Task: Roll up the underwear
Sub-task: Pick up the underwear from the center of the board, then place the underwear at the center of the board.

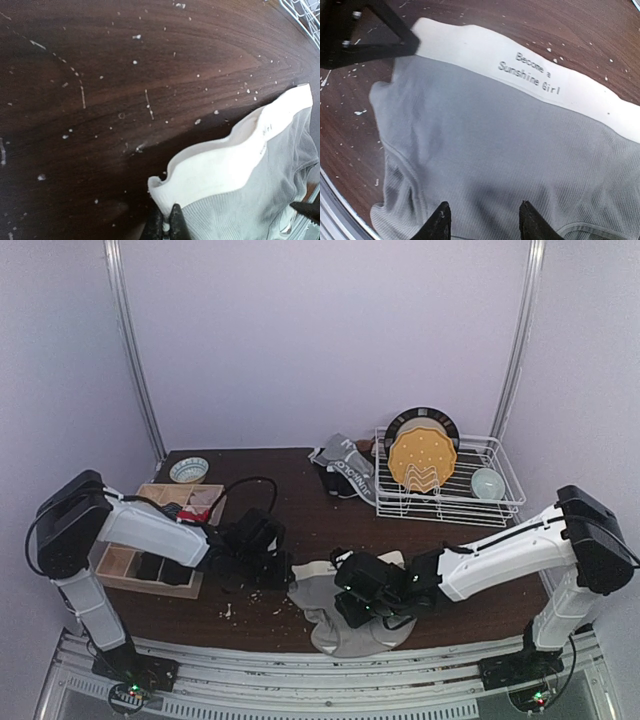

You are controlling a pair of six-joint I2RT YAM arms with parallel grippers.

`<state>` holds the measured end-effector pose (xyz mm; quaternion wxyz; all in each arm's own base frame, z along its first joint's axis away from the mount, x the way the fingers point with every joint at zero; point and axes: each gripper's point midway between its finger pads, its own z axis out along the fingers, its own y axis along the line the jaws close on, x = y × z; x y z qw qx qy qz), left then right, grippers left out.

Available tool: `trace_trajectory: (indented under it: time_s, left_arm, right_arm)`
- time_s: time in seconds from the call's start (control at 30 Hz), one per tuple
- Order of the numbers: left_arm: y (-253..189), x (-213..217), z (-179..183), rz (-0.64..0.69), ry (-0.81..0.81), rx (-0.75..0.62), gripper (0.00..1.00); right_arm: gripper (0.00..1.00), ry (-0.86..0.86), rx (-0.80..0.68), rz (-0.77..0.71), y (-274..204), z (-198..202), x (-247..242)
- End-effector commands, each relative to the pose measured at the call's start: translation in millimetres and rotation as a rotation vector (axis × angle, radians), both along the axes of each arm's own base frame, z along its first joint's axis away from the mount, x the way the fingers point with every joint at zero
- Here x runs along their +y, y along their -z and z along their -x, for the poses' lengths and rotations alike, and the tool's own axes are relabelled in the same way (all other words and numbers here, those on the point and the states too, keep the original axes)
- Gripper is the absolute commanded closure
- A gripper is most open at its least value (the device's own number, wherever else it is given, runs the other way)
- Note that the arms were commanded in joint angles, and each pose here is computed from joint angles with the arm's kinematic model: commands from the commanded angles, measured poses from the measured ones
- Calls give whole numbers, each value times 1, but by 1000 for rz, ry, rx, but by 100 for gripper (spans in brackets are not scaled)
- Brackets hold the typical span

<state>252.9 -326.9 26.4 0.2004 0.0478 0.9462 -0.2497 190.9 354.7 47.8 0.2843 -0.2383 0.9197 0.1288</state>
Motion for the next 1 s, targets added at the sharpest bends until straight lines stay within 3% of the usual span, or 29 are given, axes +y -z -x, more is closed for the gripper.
trace_trajectory:
  time_s: [0.0,0.23,0.5,0.73,0.8,0.97]
  left_arm:
    - [-42,11,-8,-85,24,-94,100]
    - [-87,-3,-8,-282,129,-226,100]
    - [-64,-31,-22,-371,146,-214,100]
    - [-55,-20,-51,-441,81,-223,100]
    - [-51,-16,-55,-443,78,-215,100]
    - [-54,-18,-55,-425,89,-224,86]
  right_arm:
    - [56,98,-13,-19,2,-15,-20]
    - [57,148,3,-25,15,-23,-35]
    - [56,173,-1,10,17,-25,-51]
    - [56,269,2,79,18,-28,-94]
    - [54,255,0,35,9,-24,-94]
    - [45,281,-50,-34,-20,-29,-104]
